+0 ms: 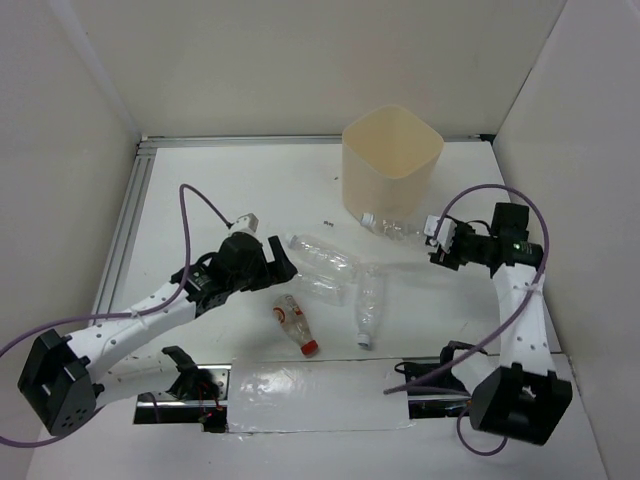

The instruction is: Put the plastic bottles in the bin

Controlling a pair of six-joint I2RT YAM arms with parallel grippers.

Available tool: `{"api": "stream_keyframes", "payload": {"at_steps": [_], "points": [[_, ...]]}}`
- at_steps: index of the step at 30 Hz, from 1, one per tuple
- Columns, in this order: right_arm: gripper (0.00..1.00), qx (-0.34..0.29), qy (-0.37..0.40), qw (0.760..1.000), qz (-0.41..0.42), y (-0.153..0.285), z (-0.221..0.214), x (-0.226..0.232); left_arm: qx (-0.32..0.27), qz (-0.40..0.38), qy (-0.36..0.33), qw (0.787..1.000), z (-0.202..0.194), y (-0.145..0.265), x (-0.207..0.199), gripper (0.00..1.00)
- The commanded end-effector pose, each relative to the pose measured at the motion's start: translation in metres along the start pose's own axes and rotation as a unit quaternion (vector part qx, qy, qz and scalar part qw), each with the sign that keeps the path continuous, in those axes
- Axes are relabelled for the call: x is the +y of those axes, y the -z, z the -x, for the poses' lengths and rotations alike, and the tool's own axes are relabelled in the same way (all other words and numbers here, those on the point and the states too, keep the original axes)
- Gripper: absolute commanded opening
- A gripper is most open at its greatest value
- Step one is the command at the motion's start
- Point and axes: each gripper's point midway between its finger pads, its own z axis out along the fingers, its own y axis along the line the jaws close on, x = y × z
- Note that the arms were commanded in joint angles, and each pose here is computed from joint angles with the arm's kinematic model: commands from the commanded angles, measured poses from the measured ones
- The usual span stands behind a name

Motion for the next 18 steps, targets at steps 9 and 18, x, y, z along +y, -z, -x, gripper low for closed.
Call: {"api": "stream_keyframes", "payload": {"at_steps": [9, 18], "points": [[0.36, -0.118, 0.07, 0.966, -0.22, 0.101, 0.14, -0.106, -0.001, -0.017, 0.08, 0.997, 0.026, -0.003, -0.043, 1.0], [0.41, 0.008, 0.165, 0.946, -0.278, 0.064, 0.149, -0.222, 0.036, 0.065, 0.104, 0.992, -0.002, 0.008, -0.011, 1.0]]}}
